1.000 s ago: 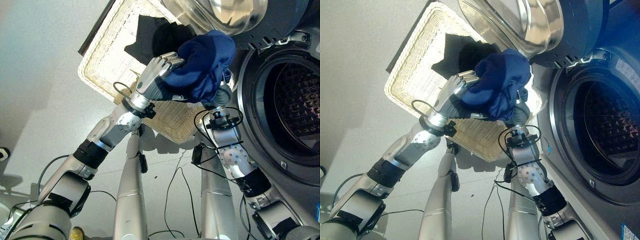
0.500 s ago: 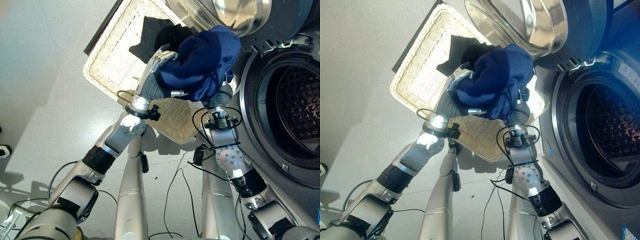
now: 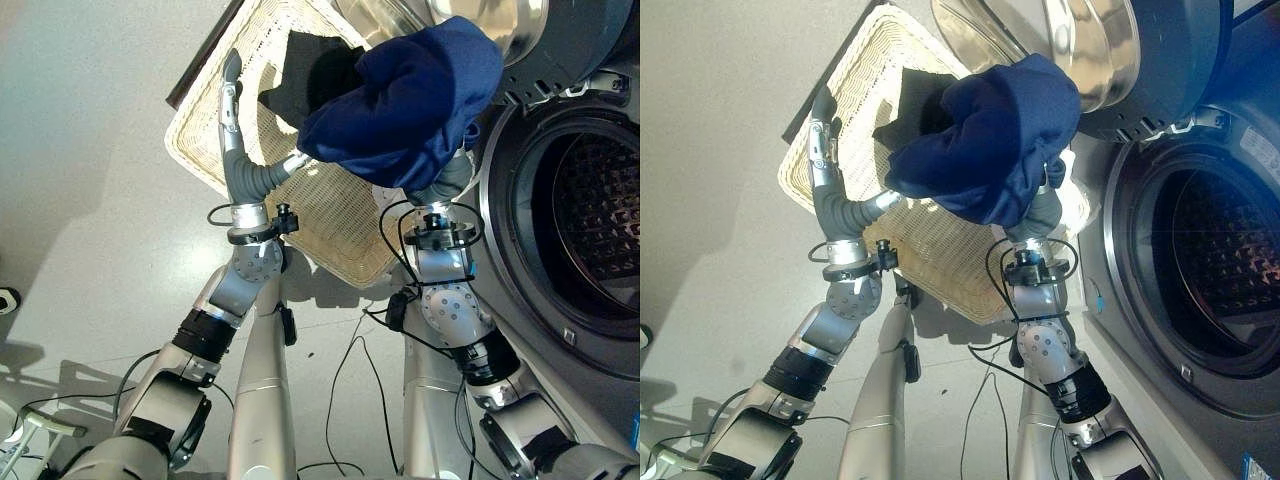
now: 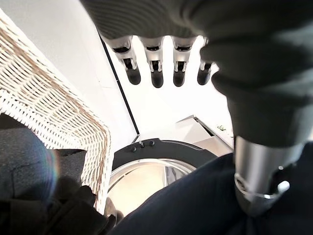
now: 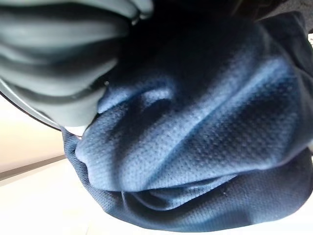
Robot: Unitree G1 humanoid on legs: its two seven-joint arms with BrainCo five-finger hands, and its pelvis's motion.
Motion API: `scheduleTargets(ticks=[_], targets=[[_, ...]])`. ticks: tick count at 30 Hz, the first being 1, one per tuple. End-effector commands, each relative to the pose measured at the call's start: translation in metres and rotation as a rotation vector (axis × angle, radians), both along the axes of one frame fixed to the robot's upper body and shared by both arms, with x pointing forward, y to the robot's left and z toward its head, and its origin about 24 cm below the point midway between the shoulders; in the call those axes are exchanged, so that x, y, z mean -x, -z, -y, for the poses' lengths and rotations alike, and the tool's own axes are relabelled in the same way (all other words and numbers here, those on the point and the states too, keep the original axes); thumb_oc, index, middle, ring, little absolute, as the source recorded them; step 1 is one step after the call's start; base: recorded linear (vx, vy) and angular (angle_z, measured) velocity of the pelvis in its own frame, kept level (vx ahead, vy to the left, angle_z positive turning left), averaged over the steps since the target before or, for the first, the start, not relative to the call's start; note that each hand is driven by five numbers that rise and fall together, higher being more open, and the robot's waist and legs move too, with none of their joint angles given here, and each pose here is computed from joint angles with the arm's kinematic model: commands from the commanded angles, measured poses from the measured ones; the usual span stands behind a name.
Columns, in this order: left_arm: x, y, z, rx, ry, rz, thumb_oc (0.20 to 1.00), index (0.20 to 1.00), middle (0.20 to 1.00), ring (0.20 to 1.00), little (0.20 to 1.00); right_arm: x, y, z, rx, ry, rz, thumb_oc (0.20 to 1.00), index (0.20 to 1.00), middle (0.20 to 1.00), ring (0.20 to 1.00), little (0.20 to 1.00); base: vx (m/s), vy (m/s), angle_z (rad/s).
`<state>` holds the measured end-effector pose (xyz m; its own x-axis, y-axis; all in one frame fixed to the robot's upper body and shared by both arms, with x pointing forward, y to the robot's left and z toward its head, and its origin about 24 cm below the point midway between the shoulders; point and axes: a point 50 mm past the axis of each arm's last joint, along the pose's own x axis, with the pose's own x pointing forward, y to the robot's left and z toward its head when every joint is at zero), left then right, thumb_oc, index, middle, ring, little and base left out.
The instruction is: Put the clothes into the washing machine.
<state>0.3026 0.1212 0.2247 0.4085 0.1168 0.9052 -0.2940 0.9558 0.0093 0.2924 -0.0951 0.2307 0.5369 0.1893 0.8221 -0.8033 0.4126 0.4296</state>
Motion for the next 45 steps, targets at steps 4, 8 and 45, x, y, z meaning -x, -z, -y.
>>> scheduleTargets(ticks=[4, 8, 45], targets=[[0.011, -0.024, 0.000, -0.011, 0.022, 0.162, 1.000, 1.000, 1.000, 1.000, 1.000, 0.025, -0.026, 0.002, -0.067, -0.016, 0.183, 0.200, 0.200, 0.200, 0.200, 0.200, 0.00, 0.000, 0.00], [0.005, -0.019, -0.002, -0.011, 0.017, 0.112, 1.000, 1.000, 1.000, 1.000, 1.000, 0.017, -0.018, 0.003, -0.039, 0.001, 0.114, 0.200, 0.200, 0.200, 0.200, 0.200, 0.00, 0.000, 0.00], [-0.061, 0.004, -0.082, -0.081, -0.339, -0.203, 1.000, 1.000, 1.000, 1.000, 1.000, -0.058, 0.102, 0.204, -0.455, 0.580, -0.632, 0.200, 0.200, 0.200, 0.200, 0.200, 0.00, 0.004, -0.02]])
